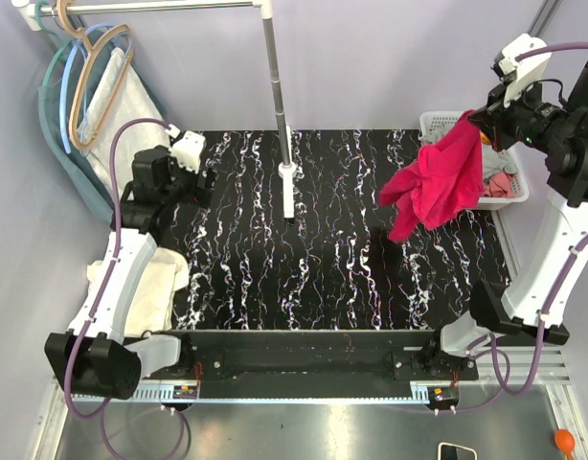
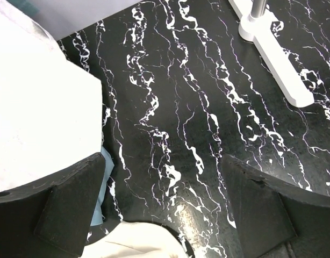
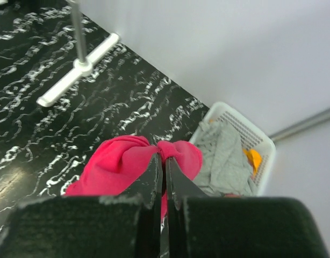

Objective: Fold and stack the t-shirts
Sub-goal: Move the tshirt to the center of the board

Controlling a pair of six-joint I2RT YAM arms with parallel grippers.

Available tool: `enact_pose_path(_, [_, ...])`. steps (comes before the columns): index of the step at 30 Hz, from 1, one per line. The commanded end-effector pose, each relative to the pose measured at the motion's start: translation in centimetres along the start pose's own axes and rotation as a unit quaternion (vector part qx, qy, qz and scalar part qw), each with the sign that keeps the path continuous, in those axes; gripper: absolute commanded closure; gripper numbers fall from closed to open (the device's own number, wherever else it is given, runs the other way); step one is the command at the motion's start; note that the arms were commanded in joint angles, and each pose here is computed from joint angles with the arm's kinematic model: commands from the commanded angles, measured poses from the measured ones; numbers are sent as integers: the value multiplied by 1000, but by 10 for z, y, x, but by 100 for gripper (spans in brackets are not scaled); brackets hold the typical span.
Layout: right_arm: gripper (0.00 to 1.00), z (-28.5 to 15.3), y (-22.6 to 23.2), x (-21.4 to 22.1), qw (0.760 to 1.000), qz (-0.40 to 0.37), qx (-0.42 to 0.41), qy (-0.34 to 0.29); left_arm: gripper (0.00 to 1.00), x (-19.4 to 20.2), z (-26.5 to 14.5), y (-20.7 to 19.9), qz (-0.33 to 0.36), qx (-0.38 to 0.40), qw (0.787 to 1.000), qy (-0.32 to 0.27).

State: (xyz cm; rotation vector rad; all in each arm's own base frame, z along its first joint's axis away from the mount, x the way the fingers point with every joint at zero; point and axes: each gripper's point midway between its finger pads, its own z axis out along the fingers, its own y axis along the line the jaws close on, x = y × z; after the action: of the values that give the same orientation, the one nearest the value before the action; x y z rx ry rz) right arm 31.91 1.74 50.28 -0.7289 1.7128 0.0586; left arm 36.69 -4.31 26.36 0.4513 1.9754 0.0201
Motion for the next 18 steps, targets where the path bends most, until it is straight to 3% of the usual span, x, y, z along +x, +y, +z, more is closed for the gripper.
enact_pose_path(1, [100,-14,38,-16,998,-17,-53,-29,5,-3,-7,-4,-4,1,1000,-10])
enact_pose_path(6, [100,-5,59,0,995,3,-99,-5,5,-2,-2,-18,-7,22,1000,-7])
enact_pose_path(13, [100,27,88,66,982,29,-158,99,4,3,12,-35,7,35,999,13])
enact_pose_path(18, [100,41,123,77,972,21,-202,122,4,5,18,-42,12,41,999,21])
